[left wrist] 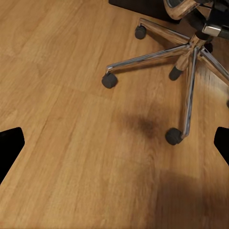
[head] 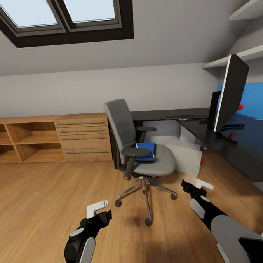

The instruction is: In the bedroom, organize the workspace by keeping the computer under the desk, ensuring the monitor is on the desk, placing the keyboard on the desk next to the monitor, placing the mouse on the desk next to the keyboard, moving the folder from the swivel chair onto the desk next to the mouse, stacking the notebook on top of the folder with the pen on top of the notebook, and positioning the swivel chair next to the desk.

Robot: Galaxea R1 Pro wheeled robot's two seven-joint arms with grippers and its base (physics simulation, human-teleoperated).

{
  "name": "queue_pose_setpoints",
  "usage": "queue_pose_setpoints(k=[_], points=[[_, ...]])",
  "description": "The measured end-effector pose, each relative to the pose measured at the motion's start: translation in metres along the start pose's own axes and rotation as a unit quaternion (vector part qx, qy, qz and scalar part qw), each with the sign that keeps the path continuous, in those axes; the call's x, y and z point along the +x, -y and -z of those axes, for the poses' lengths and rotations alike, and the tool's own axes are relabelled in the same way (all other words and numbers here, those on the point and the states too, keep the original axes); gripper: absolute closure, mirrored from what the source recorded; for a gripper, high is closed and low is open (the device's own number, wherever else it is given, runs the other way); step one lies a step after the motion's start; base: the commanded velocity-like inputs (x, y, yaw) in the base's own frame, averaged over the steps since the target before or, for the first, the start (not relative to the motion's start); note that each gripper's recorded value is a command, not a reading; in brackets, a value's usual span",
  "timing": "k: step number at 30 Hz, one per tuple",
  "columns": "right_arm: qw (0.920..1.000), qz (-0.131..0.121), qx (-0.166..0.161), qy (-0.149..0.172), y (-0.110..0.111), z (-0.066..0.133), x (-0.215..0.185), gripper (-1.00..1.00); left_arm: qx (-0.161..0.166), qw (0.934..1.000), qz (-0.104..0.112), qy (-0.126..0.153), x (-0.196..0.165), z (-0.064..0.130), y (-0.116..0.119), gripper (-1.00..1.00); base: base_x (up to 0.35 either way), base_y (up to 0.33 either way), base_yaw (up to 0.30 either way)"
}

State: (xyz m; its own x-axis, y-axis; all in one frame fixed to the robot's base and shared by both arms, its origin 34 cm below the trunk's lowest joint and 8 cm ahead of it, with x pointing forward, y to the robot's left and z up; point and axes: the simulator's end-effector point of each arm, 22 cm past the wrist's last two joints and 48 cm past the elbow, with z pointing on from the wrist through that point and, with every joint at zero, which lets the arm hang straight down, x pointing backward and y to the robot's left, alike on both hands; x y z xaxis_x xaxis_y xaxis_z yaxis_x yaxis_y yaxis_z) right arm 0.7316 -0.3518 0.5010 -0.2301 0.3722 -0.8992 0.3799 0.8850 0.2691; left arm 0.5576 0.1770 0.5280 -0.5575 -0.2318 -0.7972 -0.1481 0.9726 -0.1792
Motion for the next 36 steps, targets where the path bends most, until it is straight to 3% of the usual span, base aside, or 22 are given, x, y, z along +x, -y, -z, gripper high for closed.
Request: queue_pose_setpoints(k=[3, 7, 11, 15, 36], points=[[0.9990, -0.028, -0.018, -0.030, -0.006, -0.002, 0.000, -1.00, 0.000, 1.0000, 0.000, 0.000, 0.000, 0.000, 0.000, -1.00, 0.000, 0.000, 0.000], [0.9939, -0.088, -0.033, -0.057, -0.008, -0.004, -0.001, -1.00, -0.001, 1.0000, 0.000, 0.000, 0.000, 0.000, -0.001, -1.00, 0.000, 0.000, 0.000], [0.9879, -0.137, -0.036, -0.063, -0.005, -0.005, -0.004, -1.00, -0.001, 1.0000, 0.000, 0.000, 0.000, 0.000, -0.001, -1.00, 0.000, 0.000, 0.000], [0.9833, -0.167, -0.038, -0.063, -0.004, -0.005, -0.009, -1.00, -0.001, 1.0000, 0.000, 0.001, 0.000, 0.000, -0.001, -1.00, 0.114, 0.000, 0.000], [0.9829, -0.173, -0.030, -0.057, 0.009, -0.008, -0.015, -1.00, -0.004, 1.0000, 0.000, 0.002, -0.001, 0.000, -0.003, -1.00, 0.153, 0.000, 0.000]])
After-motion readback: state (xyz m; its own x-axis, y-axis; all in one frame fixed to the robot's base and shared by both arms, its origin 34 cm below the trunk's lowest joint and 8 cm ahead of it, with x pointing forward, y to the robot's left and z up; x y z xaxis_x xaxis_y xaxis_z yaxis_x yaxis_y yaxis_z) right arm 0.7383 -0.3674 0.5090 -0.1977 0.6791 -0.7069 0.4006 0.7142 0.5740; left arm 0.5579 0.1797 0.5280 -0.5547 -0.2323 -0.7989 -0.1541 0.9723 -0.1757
